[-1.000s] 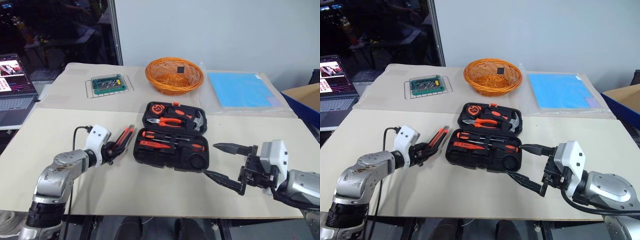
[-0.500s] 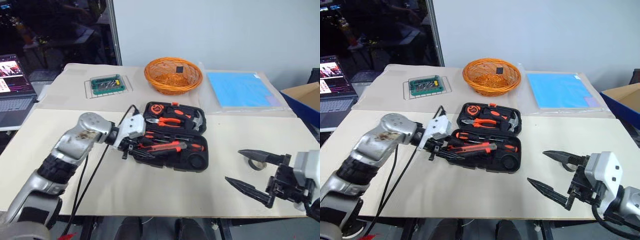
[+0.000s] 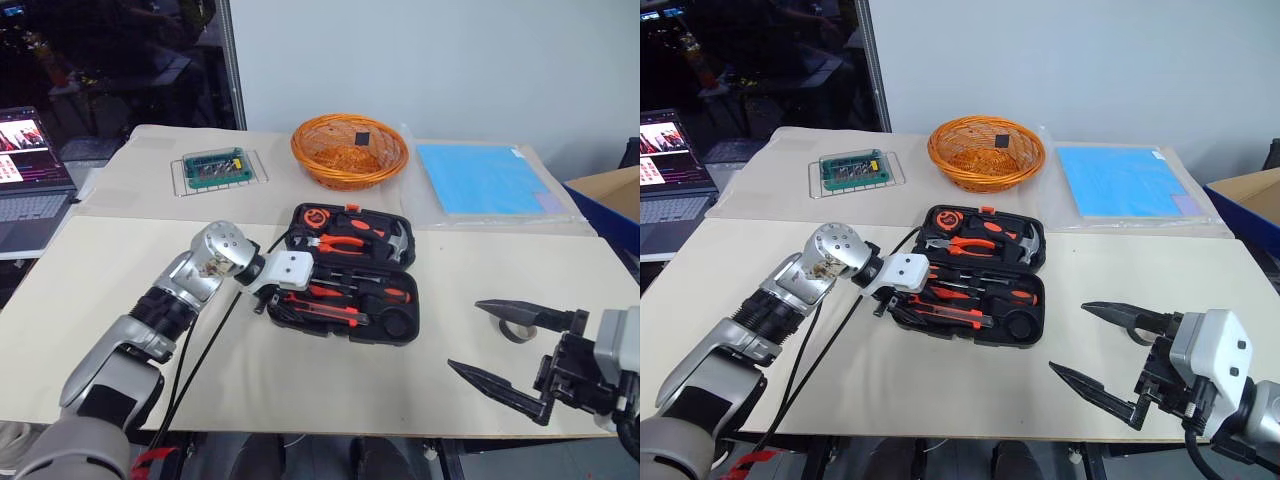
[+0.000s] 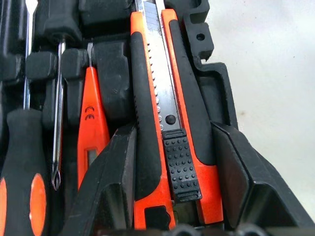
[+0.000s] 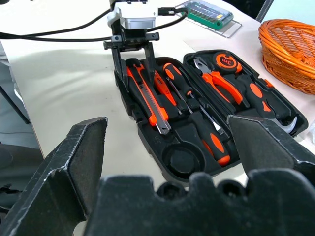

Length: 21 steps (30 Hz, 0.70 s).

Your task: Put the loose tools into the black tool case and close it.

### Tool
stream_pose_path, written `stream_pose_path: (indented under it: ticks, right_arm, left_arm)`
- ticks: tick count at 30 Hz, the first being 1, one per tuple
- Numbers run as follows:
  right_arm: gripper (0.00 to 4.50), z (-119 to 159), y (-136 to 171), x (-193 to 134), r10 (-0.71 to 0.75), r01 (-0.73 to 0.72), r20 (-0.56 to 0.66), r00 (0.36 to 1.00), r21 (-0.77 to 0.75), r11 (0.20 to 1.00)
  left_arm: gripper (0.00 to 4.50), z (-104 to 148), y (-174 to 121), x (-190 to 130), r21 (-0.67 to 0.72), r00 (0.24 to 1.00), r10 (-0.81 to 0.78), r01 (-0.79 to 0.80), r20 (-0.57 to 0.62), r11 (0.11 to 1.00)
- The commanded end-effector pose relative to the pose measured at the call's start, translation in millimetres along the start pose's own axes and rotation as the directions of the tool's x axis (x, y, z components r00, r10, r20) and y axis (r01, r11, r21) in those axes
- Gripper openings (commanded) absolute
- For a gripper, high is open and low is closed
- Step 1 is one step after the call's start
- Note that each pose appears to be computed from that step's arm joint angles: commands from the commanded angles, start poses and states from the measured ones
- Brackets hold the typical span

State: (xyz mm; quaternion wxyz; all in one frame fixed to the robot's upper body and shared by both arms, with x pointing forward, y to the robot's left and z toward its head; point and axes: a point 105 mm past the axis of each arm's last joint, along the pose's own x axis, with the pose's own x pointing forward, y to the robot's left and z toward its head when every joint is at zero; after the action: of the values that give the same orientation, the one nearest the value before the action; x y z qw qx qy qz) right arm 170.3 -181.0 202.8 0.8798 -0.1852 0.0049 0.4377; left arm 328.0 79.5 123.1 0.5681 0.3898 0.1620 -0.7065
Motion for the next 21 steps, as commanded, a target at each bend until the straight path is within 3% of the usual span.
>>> stream_pose_path:
  ticks: [1,3,6,9,12,15,19,21]
  right_arm:
    - [4.5,6,1,0,-0.002,0.002,0.007,1.0,-0.027,1.0]
    - [4.5,6,2,0,-0.001,0.001,0.005,1.0,-0.027,1.0]
    - [4.5,5,2,1,0.0,0.001,0.005,1.0,-0.026,1.0]
    - [4.5,4,2,2,-0.001,0.001,0.006,1.0,-0.025,1.0]
    - [4.5,3,0,3,-0.002,0.002,0.009,1.0,-0.025,1.0]
    - [4.5,3,-2,6,0.001,-0.001,0.014,1.0,-0.025,1.0]
    - [4.5,3,-4,7,0.008,-0.007,0.017,1.0,-0.027,1.0]
    - [4.5,3,-6,8,0.011,-0.011,0.017,1.0,-0.029,1.0]
  left_arm:
    - [1.76,9,-5,0,0.024,0.998,-0.064,0.064,0.01,0.998]
    - [2.77,13,-4,-3,0.012,0.998,-0.055,0.054,0.033,0.998]
    - [3.73,30,-1,-21,-0.059,0.992,-0.017,0.025,0.125,0.998]
    - [3.73,44,0,-41,-0.143,0.974,0.035,-0.003,0.223,0.99]
    - [2.97,44,5,-48,-0.231,0.942,0.159,-0.091,0.296,0.969]
    - [1.86,35,-1,-38,-0.344,0.893,0.293,-0.172,0.34,0.923]
    - [0.29,24,-9,-17,-0.418,0.844,0.426,-0.276,0.325,0.865]
    - [0.02,14,-14,-3,-0.448,0.847,0.459,-0.312,0.268,0.837]
